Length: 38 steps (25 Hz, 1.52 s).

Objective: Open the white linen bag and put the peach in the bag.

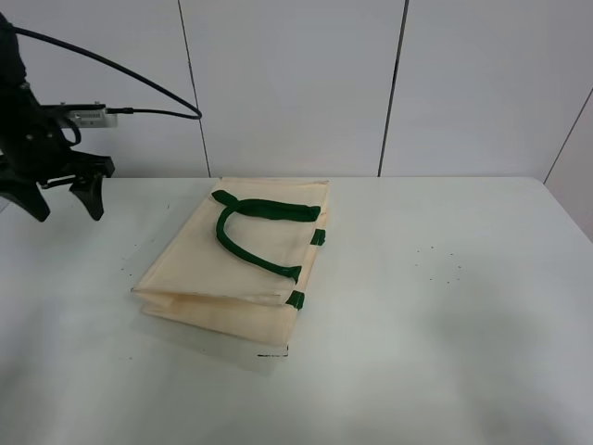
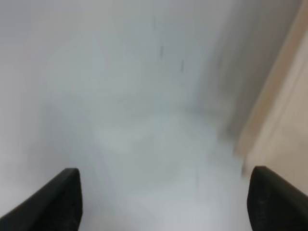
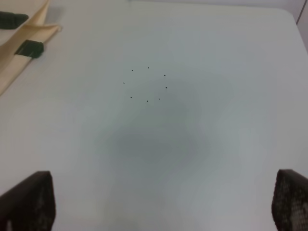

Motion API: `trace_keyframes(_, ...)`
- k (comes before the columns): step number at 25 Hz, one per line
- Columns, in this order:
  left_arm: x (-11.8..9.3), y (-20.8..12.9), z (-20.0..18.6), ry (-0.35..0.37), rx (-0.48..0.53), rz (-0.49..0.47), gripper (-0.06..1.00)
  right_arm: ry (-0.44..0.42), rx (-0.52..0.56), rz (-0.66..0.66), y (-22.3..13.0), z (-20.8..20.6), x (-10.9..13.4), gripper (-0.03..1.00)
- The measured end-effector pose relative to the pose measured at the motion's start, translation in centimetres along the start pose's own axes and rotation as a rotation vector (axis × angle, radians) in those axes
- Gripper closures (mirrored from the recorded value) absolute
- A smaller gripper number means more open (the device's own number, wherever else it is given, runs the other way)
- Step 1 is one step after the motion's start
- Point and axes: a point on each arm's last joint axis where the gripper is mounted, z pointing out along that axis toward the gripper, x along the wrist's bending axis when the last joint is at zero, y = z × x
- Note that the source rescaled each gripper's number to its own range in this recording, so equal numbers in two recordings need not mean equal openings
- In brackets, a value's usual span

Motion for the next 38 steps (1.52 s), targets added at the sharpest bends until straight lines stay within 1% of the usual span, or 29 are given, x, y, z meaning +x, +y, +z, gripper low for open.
trace_keyframes(3,0.3,-4.7,-0.9,0.001,0.016,0.002,-0.04,0.000,0.000,0.000,0.0,0.0,0.0,-0.03)
trace_keyframes(7,0.7,-10.7,-2.4,-0.001,-0.022,0.000,-0.04,0.000,0.000,0.000,0.0,0.0,0.0,-0.03)
trace_keyframes(11,1.0,-15.7,-3.3,-0.005,-0.088,-0.002,-0.04,0.000,0.000,0.000,0.0,0.0,0.0,-0.03)
trace_keyframes(15,1.2,-20.2,-3.2,-0.008,-0.163,0.000,-0.04,0.000,0.000,0.000,0.0,0.0,0.0,-0.03)
trace_keyframes(17,1.3,-22.2,-2.5,-0.010,-0.200,-0.001,-0.04,0.000,0.000,0.000,0.0,0.0,0.0,-0.03)
trace_keyframes(20,1.4,-25.1,-1.6,-0.015,-0.289,-0.003,-0.04,0.000,0.000,0.000,0.0,0.0,0.0,-0.03)
trace_keyframes(24,1.4,-28.1,-0.2,-0.029,-0.384,-0.008,-0.04,0.000,0.000,0.000,0.0,0.0,0.0,-0.03)
trace_keyframes(27,1.4,-29.8,-0.8,-0.043,-0.520,-0.007,-0.04,0.000,0.000,0.000,0.0,0.0,0.0,-0.03)
trace_keyframes(30,1.4,-31.4,-1.3,-0.054,-0.632,0.002,-0.04,0.000,0.000,0.000,0.0,0.0,0.0,-0.03)
trace_keyframes(34,1.5,-33.3,-1.6,-0.061,-0.766,0.002,-0.04,0.000,0.000,0.000,0.0,0.0,0.0,-0.03)
trace_keyframes(38,1.6,-34.8,-1.7,-0.065,-0.869,-0.003,-0.04,0.000,0.000,0.000,0.0,0.0,0.0,-0.03)
